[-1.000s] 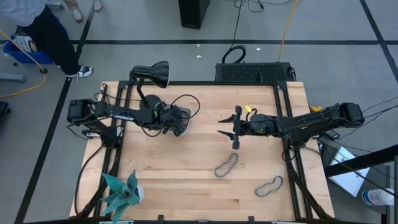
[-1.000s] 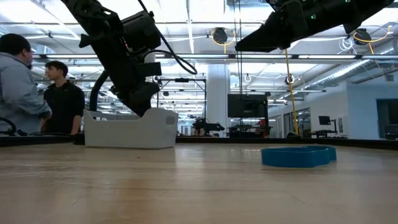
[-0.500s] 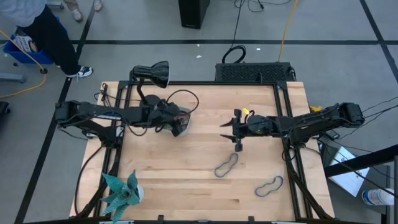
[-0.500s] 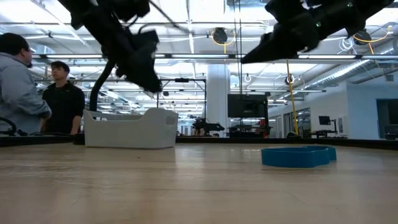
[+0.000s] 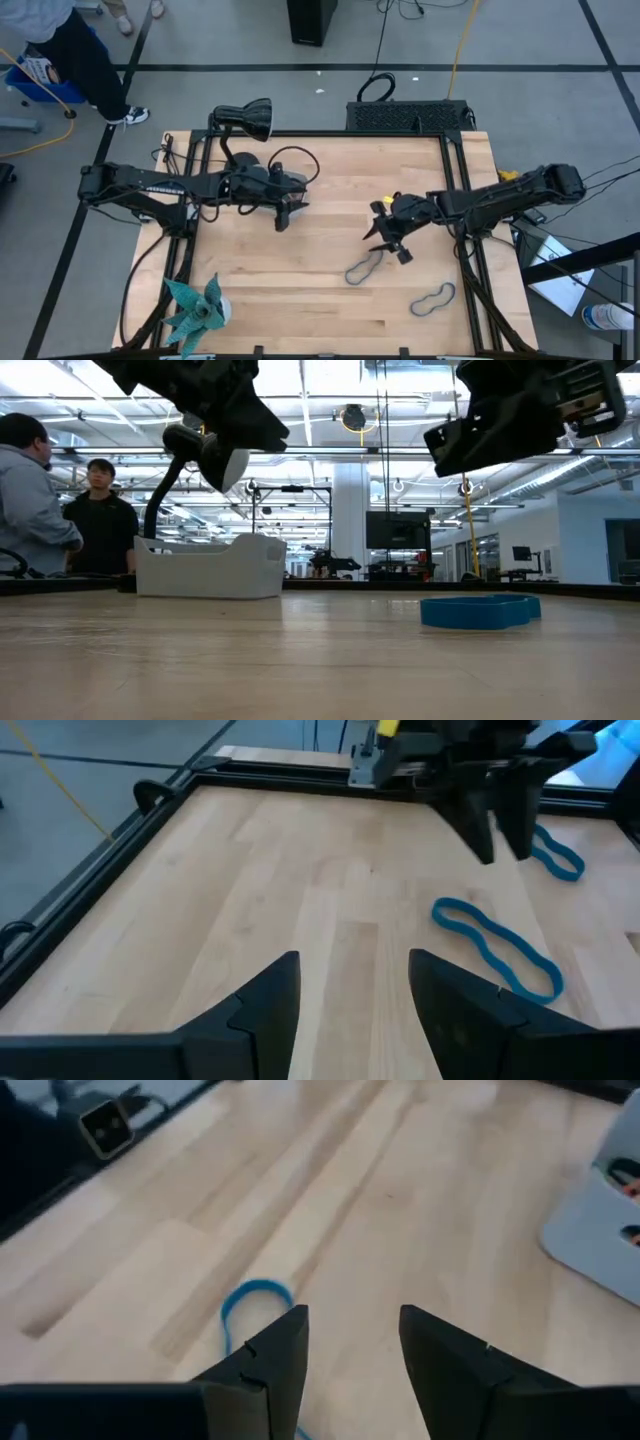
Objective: Pick and place rubber bands into bin
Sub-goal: Put the left blue rubber band into the gray bin
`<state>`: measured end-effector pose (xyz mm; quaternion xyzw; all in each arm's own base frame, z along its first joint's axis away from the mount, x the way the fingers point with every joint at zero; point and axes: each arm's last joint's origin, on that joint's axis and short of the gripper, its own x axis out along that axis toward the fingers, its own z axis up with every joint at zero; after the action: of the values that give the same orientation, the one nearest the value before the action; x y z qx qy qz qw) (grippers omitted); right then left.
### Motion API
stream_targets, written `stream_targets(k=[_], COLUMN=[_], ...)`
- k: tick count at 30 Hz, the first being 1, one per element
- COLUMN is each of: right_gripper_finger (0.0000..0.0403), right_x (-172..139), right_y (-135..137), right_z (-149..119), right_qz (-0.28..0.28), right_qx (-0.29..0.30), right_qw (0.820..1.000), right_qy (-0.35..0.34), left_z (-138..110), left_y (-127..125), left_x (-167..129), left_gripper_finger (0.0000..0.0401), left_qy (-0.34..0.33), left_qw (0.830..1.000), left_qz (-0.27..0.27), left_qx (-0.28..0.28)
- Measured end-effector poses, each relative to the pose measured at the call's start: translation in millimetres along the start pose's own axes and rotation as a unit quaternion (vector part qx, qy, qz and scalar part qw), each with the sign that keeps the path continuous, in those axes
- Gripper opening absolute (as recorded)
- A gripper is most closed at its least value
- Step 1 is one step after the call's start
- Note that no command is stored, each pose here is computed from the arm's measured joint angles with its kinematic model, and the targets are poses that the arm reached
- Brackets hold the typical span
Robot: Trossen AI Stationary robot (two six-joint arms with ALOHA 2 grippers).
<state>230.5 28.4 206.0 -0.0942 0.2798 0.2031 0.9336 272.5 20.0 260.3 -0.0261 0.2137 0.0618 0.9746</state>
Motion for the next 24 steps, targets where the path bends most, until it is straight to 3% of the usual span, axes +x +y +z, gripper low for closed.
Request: stream_targets(k=[7,13,24], right_gripper_finger=[0.0146,0.0143,0.0143], right_x=[10,32,61], right_y=[16,21,21], right_z=[-5,-18,-34], right_qz=[-0.032,-0.012,0.025], right_qx=[-0.028,-0.016,0.008], right_qw=[0.998,0.995,0.992], right_qy=[0.053,0.101,0.124], left_z=[0,1,0], left_y=[0,1,1], left_x=[0,0,0], left_gripper_finger=[0.0196,0.0196,0.0196], left_qy=[0.000,-0.003,-0.001], left_qw=[1.000,1.000,1.000], left_qz=[0.003,0.004,0.004], left_qx=[-0.002,-0.003,-0.006])
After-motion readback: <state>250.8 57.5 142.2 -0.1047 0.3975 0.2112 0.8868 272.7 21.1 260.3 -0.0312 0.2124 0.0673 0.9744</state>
